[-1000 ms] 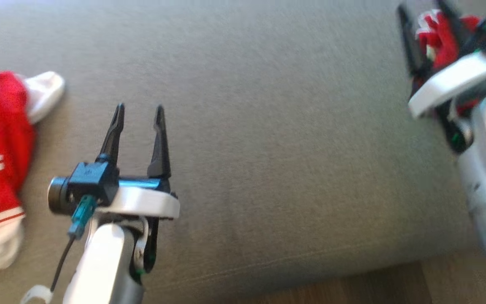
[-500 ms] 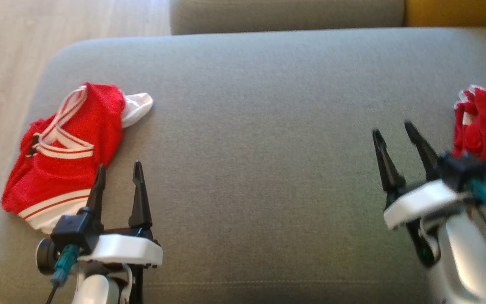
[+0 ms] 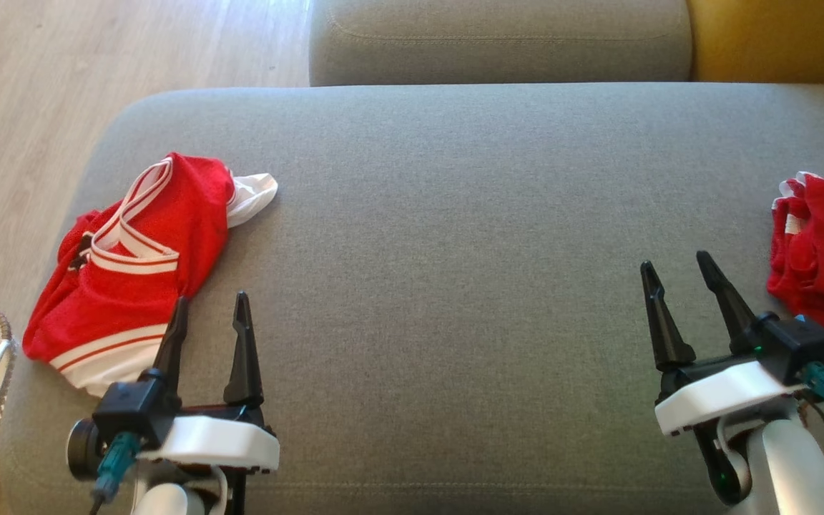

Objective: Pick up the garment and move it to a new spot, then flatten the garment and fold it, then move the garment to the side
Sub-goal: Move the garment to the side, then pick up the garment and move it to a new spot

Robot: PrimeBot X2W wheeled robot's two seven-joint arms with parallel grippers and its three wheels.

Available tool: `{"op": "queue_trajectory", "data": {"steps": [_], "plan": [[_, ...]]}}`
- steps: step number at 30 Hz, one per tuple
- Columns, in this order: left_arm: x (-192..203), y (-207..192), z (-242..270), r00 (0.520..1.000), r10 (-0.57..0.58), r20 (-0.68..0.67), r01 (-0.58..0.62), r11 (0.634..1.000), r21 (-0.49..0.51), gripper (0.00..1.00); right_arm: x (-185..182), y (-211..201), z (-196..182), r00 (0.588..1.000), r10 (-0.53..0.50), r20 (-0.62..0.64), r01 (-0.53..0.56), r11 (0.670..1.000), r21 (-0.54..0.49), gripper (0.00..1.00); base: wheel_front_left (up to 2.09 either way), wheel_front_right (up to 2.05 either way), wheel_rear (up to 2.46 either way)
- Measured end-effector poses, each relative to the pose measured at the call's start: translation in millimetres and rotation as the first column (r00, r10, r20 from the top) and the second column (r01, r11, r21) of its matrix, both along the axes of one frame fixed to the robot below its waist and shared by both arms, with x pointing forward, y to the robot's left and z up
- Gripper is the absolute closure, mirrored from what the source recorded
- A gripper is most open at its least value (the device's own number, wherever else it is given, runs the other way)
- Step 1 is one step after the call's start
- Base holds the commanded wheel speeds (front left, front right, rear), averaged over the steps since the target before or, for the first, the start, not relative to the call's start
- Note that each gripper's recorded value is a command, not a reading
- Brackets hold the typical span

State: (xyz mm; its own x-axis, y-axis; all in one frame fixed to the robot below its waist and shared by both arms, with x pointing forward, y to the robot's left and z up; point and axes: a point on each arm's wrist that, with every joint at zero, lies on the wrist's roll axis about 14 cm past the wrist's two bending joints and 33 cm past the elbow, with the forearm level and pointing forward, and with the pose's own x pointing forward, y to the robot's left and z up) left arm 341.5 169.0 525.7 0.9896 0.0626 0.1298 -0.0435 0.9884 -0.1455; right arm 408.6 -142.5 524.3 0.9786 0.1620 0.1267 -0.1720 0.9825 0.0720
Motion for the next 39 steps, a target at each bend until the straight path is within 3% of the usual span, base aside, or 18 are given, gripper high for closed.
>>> {"op": "queue_trajectory", "data": {"steps": [24,31,39], "plan": [[-1,0,-3,1.0,0.005,-0.011,-0.005,1.0,-0.006,0.0,2,-3,0,1.0,-0.009,-0.001,0.009,0.999,0.033,0.0,0.0,0.0,0.0],[-15,25,-1,0.996,0.094,-0.008,-0.094,0.996,-0.004,0.0,7,41,-10,0.993,0.113,-0.027,-0.113,0.993,0.031,0.0,0.0,0.0,0.0],[-47,66,-1,0.97,0.245,-0.009,-0.245,0.97,0.001,0.0,8,104,-14,0.958,0.285,-0.039,-0.284,0.958,0.035,0.0,0.0,0.0,0.0]]}}
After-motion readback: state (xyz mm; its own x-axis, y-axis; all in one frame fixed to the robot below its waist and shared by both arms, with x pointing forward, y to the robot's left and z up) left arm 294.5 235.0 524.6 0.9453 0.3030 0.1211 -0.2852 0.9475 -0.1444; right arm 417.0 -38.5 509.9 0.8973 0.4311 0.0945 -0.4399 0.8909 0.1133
